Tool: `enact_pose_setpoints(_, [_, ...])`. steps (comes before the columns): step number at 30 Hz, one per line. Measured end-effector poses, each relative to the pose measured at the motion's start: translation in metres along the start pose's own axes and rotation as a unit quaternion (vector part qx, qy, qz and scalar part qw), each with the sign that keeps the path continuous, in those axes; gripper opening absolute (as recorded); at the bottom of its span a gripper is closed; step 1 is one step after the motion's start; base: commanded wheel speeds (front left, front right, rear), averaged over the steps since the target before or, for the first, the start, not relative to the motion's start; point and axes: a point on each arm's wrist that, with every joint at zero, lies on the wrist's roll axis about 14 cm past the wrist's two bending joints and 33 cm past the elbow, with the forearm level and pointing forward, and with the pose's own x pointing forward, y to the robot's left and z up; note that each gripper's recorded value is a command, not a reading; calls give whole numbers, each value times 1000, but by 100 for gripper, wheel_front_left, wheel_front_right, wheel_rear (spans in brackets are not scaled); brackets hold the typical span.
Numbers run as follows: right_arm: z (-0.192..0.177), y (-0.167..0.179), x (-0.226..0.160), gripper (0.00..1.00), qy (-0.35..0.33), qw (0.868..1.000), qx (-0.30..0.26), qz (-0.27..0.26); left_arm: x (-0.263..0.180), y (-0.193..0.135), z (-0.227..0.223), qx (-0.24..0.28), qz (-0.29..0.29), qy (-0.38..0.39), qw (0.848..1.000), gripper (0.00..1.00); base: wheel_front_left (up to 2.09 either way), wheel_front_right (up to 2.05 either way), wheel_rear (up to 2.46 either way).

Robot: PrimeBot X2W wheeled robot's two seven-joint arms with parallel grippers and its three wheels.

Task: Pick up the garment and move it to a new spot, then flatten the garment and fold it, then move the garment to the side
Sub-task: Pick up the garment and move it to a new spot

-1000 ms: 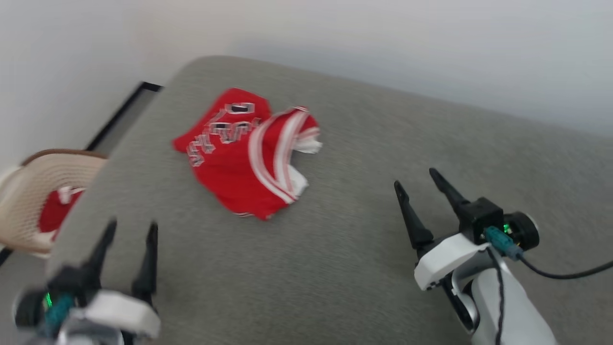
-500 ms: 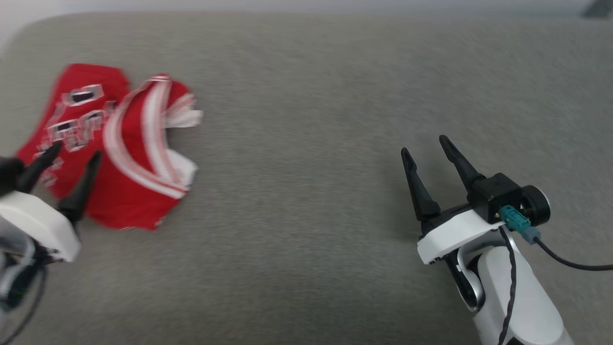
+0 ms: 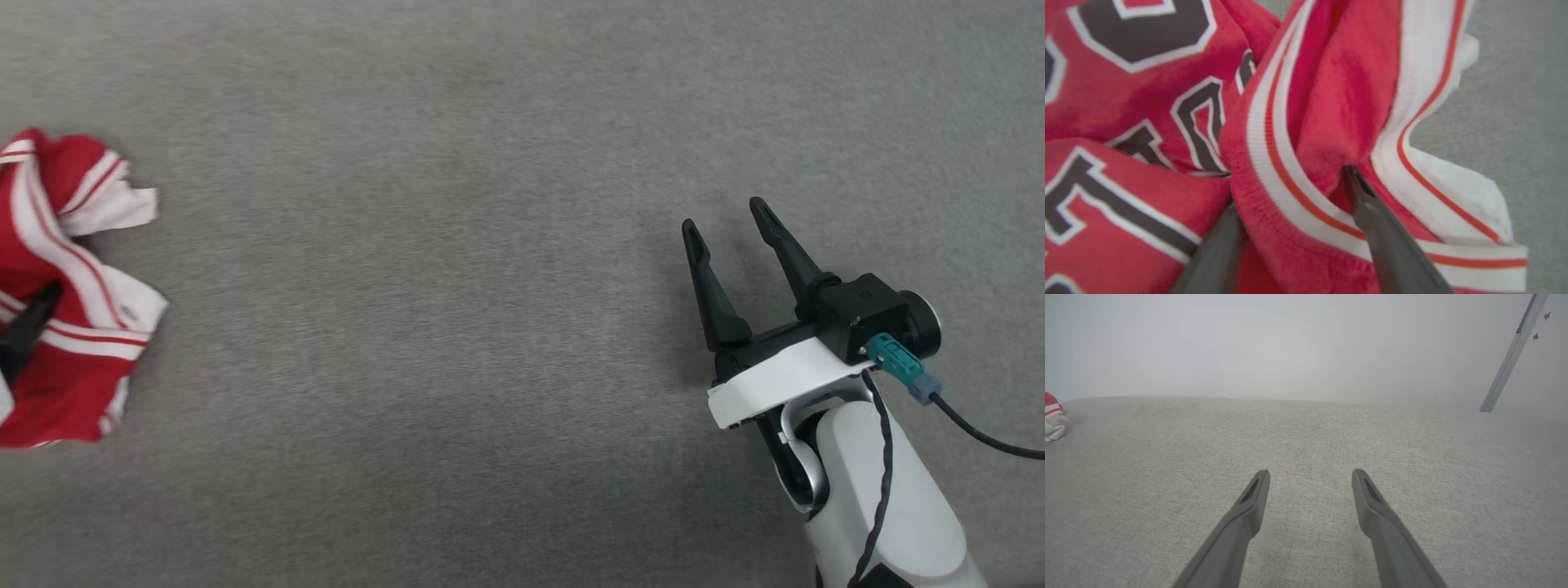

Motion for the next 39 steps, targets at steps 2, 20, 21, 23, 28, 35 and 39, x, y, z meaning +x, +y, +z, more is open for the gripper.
enact_pose_setpoints(2, [-2,-6,-3,100,3,1000,2,-8,7,-2,-4,9,-5,22,1000,24,0,0,0])
enact_pose_setpoints(20, [28,-31,-34,100,-36,996,49,-59,3,-150,116,153,-180,-180,955,0,0,0,0])
enact_pose_setpoints(21, [28,-35,-38,100,-36,996,53,-66,2,-170,124,161,-205,-191,946,0,0,0,0])
enact_pose_setpoints(23, [28,-43,-45,100,-38,994,60,-81,0,-208,136,177,-247,-207,930,0,0,0,0])
enact_pose_setpoints(28, [32,-59,-63,100,-45,990,77,-110,6,-301,132,230,-346,-192,889,0,0,0,0])
enact_pose_setpoints(35, [32,-89,-97,100,-48,979,99,-171,21,-399,107,280,-441,-156,838,0,0,0,0])
enact_pose_setpoints(39, [27,-104,-122,100,-42,970,112,-211,41,-418,75,305,-457,-103,829,0,0,0,0])
